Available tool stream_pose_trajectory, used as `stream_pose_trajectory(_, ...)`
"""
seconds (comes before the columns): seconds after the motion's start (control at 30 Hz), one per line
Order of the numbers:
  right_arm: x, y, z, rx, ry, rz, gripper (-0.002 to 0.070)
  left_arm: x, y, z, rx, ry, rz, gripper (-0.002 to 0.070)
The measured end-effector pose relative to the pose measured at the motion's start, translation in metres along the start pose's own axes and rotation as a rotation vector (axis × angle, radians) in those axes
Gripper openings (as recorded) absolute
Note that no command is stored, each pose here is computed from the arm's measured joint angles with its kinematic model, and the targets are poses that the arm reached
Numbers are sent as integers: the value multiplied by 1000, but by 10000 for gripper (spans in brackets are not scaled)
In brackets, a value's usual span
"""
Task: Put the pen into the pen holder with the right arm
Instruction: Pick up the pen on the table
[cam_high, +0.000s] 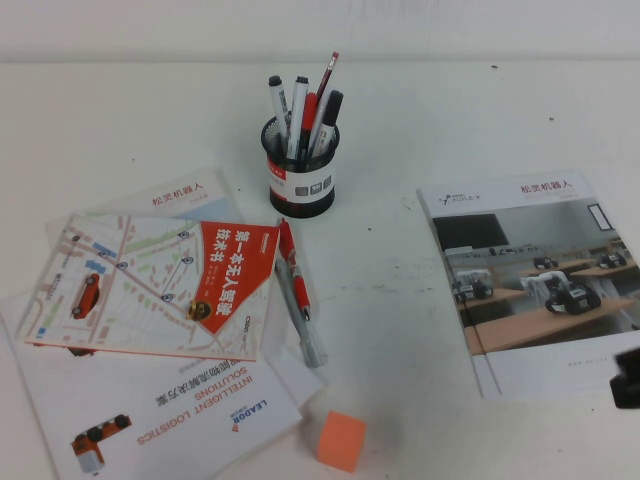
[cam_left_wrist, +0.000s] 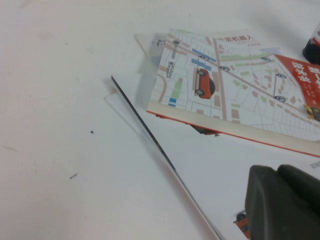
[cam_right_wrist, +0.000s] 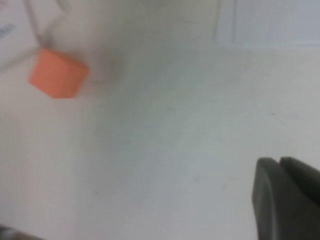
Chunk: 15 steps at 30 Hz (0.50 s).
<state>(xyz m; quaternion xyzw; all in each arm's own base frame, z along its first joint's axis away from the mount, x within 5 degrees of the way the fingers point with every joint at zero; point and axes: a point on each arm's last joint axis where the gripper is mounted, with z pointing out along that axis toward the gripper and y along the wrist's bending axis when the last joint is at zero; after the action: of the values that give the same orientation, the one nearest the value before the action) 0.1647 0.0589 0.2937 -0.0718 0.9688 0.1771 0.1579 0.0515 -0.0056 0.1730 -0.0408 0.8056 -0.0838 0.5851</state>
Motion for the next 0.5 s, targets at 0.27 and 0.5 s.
stream_pose_trajectory(0.27,-63,35,40,235,144,-177,-20,0,0,0,0,0,0,-3)
stream_pose_trajectory(0.5,-111,65,88,156,167,-165,-20,0,0,0,0,0,0,-3)
